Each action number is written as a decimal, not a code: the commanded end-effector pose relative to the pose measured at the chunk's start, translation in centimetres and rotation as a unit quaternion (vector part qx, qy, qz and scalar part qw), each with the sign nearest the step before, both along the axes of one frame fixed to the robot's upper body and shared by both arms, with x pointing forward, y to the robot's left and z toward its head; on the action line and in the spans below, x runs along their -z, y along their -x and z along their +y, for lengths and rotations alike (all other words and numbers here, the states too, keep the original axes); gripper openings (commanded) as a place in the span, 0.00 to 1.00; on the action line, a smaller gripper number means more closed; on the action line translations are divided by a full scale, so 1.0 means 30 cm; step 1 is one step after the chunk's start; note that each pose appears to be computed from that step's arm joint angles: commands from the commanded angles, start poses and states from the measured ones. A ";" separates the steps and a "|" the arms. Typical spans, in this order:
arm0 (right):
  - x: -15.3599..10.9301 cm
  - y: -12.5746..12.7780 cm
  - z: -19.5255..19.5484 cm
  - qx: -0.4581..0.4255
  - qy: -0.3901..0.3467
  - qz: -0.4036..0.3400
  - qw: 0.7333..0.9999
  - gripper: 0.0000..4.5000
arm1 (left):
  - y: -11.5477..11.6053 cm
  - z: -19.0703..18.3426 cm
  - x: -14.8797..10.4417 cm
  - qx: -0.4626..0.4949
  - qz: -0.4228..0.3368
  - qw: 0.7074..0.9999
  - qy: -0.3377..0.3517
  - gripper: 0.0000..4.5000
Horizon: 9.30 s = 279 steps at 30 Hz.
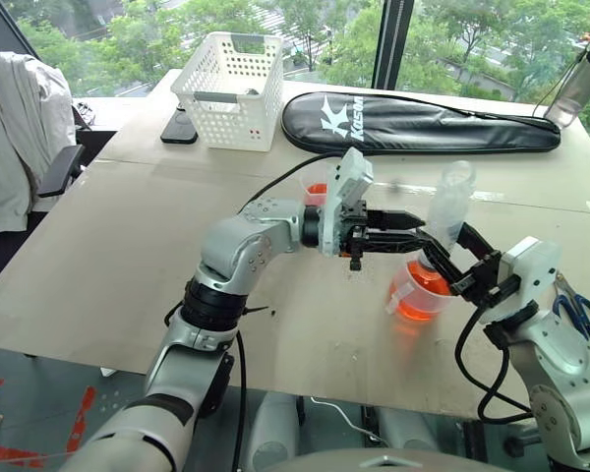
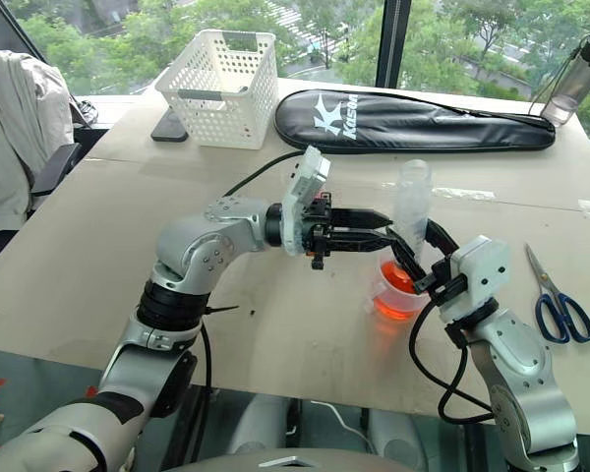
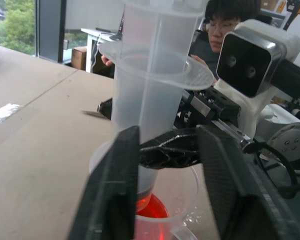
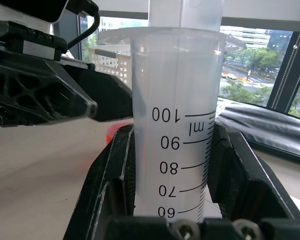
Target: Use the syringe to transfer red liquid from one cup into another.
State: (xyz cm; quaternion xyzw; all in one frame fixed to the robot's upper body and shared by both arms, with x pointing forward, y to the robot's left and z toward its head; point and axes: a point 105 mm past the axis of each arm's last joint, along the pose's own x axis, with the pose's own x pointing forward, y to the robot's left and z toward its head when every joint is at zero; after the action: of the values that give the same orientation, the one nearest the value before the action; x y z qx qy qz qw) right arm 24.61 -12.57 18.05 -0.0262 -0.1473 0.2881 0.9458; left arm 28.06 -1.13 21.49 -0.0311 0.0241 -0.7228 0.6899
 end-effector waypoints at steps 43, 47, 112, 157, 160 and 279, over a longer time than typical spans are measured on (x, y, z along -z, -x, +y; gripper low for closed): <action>-0.117 0.069 -0.068 -0.003 0.053 -0.023 0.998 1.00 | -0.029 -0.028 -0.083 -0.020 -0.041 0.997 0.058 0.34; -0.119 0.109 -0.098 0.006 0.100 0.016 0.995 1.00 | -0.044 -0.012 -0.096 -0.031 -0.018 0.997 0.073 0.34; -0.504 -0.386 0.335 -0.099 0.067 0.033 0.992 0.60 | -0.353 0.307 -0.218 -0.284 -0.168 0.942 -0.064 0.34; -0.474 -0.364 0.353 -0.083 0.022 0.096 0.992 0.93 | -0.352 0.292 -0.209 -0.306 -0.176 0.934 -0.053 0.34; -0.469 -0.368 0.351 -0.055 0.028 0.091 0.994 0.93 | -0.351 0.291 -0.208 -0.308 -0.176 0.933 -0.052 0.34; -0.393 -0.350 0.268 -0.095 -0.006 0.052 0.994 0.99 | -0.383 0.424 -0.369 -0.369 -0.164 0.914 0.042 0.34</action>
State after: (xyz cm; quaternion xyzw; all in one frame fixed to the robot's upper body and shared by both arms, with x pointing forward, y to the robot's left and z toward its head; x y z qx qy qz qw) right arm 36.26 -3.93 27.95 0.0069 -0.0605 0.3692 0.9273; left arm 39.82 11.01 30.96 0.0658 -0.1101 -0.4131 0.9016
